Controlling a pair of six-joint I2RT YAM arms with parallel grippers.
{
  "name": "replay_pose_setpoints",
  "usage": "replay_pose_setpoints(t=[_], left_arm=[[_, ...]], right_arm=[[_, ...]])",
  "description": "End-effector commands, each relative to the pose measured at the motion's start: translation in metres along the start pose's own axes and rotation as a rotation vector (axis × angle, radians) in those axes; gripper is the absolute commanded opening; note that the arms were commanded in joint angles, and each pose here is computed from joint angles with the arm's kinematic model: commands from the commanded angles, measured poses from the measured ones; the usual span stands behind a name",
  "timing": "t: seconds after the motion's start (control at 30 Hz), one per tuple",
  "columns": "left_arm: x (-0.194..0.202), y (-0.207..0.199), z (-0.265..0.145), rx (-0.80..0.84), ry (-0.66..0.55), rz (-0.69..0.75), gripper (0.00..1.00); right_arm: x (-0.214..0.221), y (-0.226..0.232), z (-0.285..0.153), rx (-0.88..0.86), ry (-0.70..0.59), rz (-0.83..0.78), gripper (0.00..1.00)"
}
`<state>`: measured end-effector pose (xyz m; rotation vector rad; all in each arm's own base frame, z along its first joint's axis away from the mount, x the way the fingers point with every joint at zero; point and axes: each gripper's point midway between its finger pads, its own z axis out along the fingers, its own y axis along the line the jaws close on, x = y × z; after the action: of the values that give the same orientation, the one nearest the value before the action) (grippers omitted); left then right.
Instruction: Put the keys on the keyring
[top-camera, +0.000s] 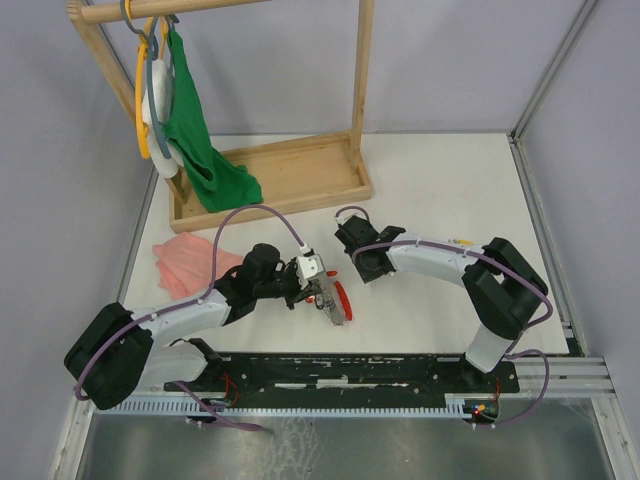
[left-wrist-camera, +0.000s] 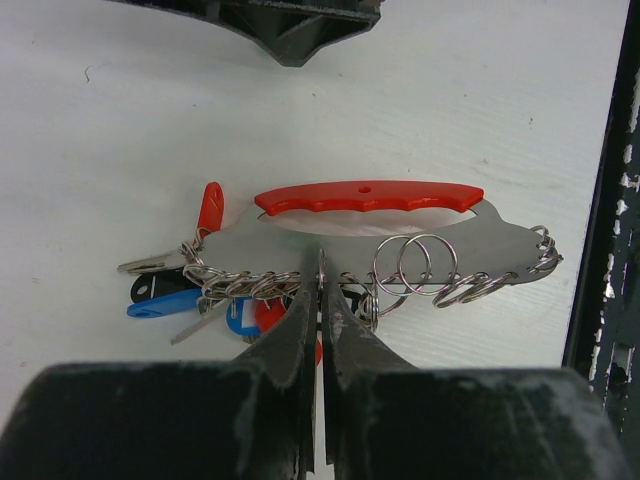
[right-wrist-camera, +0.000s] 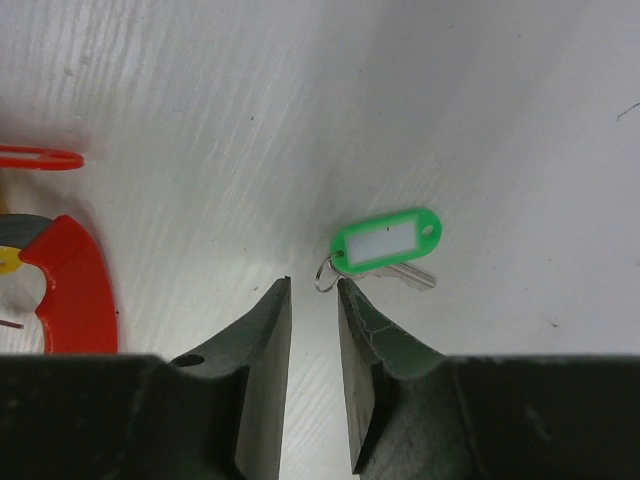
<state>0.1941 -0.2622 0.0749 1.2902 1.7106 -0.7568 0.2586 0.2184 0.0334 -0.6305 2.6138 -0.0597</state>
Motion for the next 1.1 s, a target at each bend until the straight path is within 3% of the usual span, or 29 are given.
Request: replay_pose_setpoints(t=[0.0,0.33,0.53,0.7,0.9,1.07], left_arm=[[-0.031,0.007,0.000,0.006,-0.078,0.067,0.03],[-0.030,0.006,0.002,0.017,-0.074,0.065,0.03],[-0.031,0.005,0.000,0.015,-0.078,0.070,0.03],[-0.031,0.006,0.000,0.010,-0.085,0.075,0.03],[-0.034,0.007,-0.002,-0.002,-0.105,0.094,0.03],[-0.039,0.009,-0.006,-0.022,-0.141,0.127,0.03]], right_arm=[[-0.011,-0.006,0.002,0.083,-0.015,-0.035,0.32],[-0.005,-0.012,0.007,0.181,0.024,-0.085,0.25],[-0.009,-0.015,0.003,0.197,0.012,-0.100,0.03],[-0.015,-0.015,-0.004,0.169,-0.025,-0.123,0.00],[-0.031,-0.006,-0.025,0.038,-0.161,-0.150,0.00],[-0.050,-0.001,-0.060,-0.072,-0.414,-0.120,0.01]])
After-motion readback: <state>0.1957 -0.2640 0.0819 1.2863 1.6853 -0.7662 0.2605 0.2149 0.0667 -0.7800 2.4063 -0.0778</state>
